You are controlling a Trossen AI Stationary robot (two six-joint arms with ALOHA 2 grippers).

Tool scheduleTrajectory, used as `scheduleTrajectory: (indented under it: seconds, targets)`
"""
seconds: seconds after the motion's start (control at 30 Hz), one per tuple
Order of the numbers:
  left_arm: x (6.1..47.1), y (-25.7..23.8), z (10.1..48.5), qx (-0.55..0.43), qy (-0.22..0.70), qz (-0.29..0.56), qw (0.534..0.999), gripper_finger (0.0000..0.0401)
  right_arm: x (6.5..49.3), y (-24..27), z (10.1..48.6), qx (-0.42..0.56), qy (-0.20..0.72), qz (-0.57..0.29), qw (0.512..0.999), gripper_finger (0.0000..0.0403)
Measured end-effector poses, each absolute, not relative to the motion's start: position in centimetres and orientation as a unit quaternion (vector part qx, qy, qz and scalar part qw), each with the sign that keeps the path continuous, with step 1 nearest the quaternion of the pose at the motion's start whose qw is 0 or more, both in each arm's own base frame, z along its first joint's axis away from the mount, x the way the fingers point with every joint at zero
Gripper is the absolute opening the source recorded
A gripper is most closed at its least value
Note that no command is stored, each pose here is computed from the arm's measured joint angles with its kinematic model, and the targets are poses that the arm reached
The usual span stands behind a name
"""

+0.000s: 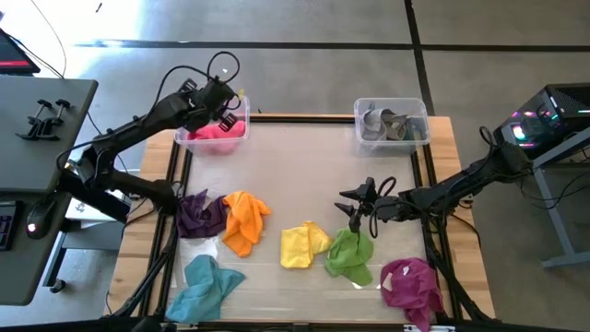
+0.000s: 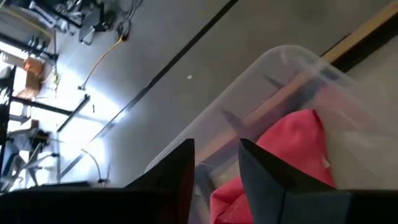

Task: Sort towels by color in basket
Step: Put the violet kitchen towel into the right transparent bin

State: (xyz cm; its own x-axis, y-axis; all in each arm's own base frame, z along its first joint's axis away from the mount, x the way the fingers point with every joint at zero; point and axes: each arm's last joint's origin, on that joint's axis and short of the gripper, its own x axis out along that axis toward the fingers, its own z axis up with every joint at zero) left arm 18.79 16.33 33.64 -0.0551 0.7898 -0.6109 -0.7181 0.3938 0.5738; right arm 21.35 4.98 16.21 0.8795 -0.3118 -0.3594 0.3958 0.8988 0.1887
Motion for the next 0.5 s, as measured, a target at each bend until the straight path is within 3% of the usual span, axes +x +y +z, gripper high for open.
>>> scheduleTrajectory:
  seconds: [0.33,0.5]
  targets:
    - [22.5,10.0,34.2,0.046,0.428,0.392,0.813,0.0117,21.3,5.0,16.2,0.133,0.162,-0.185,0.960,0.0192]
    - [25.0,4.7,31.7,0.104,0.397,0.288,0.865,0.0117,21.4,5.0,16.2,0.134,0.160,-0.185,0.960,0.0193]
